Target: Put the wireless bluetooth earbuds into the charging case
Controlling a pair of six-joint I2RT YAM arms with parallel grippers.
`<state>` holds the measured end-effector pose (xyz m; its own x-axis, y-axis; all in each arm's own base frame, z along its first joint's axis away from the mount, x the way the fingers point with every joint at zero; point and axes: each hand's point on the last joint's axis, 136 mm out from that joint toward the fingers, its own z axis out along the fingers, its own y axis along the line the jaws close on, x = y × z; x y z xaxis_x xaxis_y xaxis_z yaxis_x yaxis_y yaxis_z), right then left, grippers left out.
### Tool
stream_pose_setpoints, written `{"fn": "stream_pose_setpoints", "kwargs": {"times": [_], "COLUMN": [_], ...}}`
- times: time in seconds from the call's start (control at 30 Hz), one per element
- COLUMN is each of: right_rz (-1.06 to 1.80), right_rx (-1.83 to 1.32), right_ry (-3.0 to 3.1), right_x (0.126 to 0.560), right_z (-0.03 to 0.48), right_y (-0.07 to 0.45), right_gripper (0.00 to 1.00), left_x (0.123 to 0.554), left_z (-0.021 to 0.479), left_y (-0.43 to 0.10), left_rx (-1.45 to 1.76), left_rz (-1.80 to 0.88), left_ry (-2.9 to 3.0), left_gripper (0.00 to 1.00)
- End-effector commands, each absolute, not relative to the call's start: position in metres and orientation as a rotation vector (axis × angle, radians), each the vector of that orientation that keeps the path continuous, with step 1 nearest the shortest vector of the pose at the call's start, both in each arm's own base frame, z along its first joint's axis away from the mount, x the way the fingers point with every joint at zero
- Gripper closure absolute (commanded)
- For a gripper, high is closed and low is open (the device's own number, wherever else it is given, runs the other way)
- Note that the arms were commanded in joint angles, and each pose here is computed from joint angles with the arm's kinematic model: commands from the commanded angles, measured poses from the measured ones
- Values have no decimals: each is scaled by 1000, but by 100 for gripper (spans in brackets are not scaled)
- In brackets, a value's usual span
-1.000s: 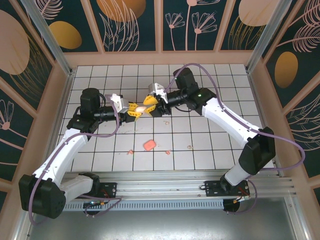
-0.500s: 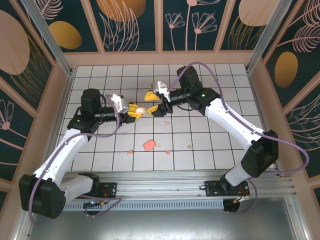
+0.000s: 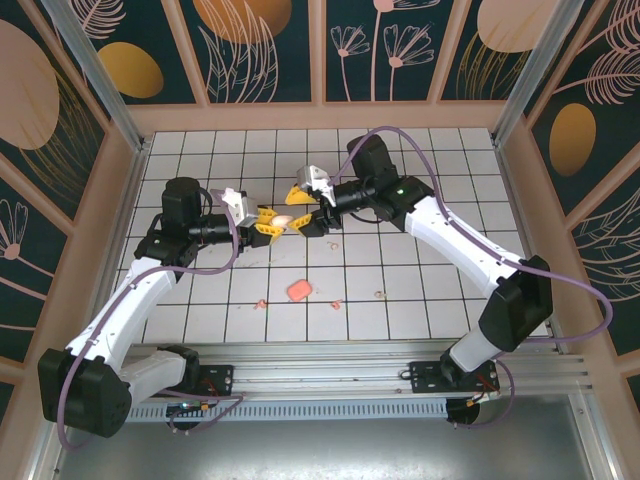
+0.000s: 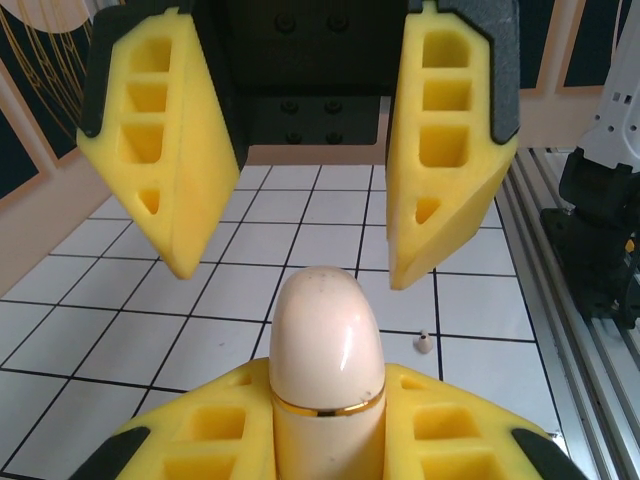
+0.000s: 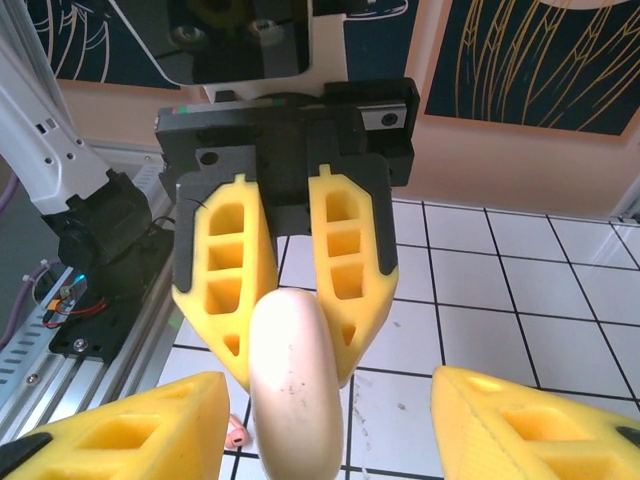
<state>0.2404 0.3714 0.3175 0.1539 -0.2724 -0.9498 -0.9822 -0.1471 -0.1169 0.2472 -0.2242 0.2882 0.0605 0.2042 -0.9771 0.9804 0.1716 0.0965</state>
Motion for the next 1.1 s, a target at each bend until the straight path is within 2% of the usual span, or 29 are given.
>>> {"fn": "stream_pose_setpoints", "kwargs": {"times": [0.0, 1.07], "right_rz": [1032, 881], "right_rx": [-1596, -1423], "right_ry": [1237, 1266], "right_x": [240, 272], "right_z": [316, 330], "right_y": [376, 360], "right_gripper": [44, 44], "left_x": [239, 235], "left_z": [299, 300], "left_y": [-225, -225], "left_rx": [1266, 1253], "left_rz": [-942, -963], "left_ry": [1318, 1314], "left_gripper": [84, 84]}}
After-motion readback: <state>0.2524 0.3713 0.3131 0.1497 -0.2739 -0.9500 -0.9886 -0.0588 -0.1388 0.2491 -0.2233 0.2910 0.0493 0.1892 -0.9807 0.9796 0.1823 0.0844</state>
